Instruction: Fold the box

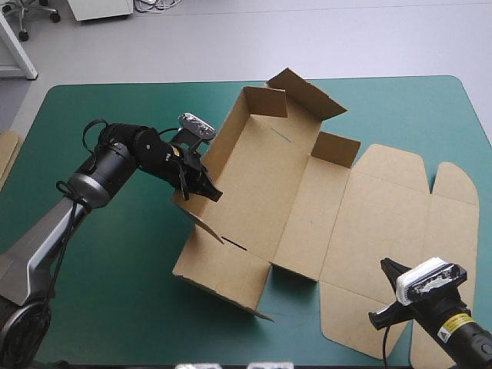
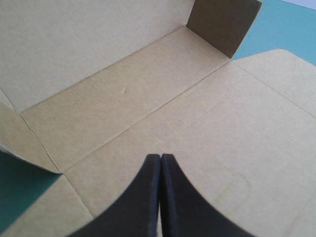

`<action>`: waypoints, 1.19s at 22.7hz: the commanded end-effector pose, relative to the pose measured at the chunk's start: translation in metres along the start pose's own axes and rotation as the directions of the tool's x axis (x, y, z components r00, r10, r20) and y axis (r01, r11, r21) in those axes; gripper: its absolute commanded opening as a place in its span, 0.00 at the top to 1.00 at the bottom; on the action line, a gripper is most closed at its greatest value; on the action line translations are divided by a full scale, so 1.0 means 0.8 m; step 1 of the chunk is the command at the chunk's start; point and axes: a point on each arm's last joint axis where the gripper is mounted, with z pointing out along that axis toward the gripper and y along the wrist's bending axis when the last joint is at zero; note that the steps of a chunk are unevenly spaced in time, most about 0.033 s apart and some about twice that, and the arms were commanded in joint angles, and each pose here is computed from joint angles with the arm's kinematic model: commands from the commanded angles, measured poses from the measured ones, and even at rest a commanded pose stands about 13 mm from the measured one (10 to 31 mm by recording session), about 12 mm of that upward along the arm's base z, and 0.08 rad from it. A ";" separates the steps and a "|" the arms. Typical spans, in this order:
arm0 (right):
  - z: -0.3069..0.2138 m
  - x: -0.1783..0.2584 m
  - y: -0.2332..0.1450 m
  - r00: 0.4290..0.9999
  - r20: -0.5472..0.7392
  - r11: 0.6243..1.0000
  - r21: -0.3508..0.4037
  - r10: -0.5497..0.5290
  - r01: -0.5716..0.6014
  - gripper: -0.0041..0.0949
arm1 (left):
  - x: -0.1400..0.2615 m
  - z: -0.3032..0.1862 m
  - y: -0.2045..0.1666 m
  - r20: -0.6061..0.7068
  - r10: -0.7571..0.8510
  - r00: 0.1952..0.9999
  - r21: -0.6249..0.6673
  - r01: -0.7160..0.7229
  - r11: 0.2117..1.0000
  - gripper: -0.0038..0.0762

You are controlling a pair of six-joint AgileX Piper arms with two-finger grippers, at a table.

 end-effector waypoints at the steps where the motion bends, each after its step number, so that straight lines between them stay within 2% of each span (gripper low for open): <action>1: -0.002 -0.018 -0.002 0.996 0.086 1.000 0.011 -0.018 0.017 0.97 | -0.017 -0.047 -0.002 0.057 0.136 0.989 -0.190 -0.123 0.974 0.96; 5: -0.002 -0.018 -0.002 0.996 0.086 1.000 0.011 -0.018 0.017 0.97 | -0.018 -0.058 0.005 -0.040 0.254 0.966 -0.331 -0.253 0.909 0.96; 7: -0.002 -0.018 -0.002 0.996 0.086 1.000 0.011 -0.018 0.017 0.97 | -0.019 -0.061 0.007 -0.060 0.302 0.952 -0.356 -0.303 0.884 0.96; 11: -0.002 -0.018 -0.002 0.996 0.085 1.000 0.010 -0.018 0.017 0.97 | -0.027 -0.075 0.006 -0.016 0.408 0.913 -0.397 -0.380 0.835 0.96; 13: -0.002 -0.017 -0.002 0.997 0.081 1.000 0.010 -0.014 0.013 0.97 | -0.037 -0.088 0.002 0.022 0.483 0.875 -0.450 -0.423 0.787 0.96; 17: -0.003 -0.019 -0.003 0.996 0.086 1.000 0.016 0.018 -0.019 0.97 | -0.064 -0.091 -0.039 0.072 0.659 0.748 -0.536 -0.528 0.659 0.96; 19: -0.005 -0.022 -0.006 0.996 0.089 0.999 0.044 0.024 -0.028 0.97 | -0.070 -0.079 -0.076 0.046 0.747 0.663 -0.552 -0.606 0.572 0.96; 22: -0.014 -0.039 -0.013 0.988 0.134 0.993 0.083 0.076 -0.088 0.97 | -0.068 -0.066 -0.101 0.031 0.750 0.661 -0.615 -0.578 0.536 0.96; 24: -0.021 -0.052 -0.018 0.985 0.144 0.986 0.123 0.091 -0.109 0.97 | -0.063 -0.055 -0.123 0.003 0.774 0.634 -0.652 -0.585 0.482 0.96; 27: -0.019 -0.074 -0.027 0.994 0.053 0.977 0.183 0.098 -0.106 0.97 | -0.046 -0.038 -0.153 -0.072 0.826 0.560 -0.703 -0.615 0.356 0.96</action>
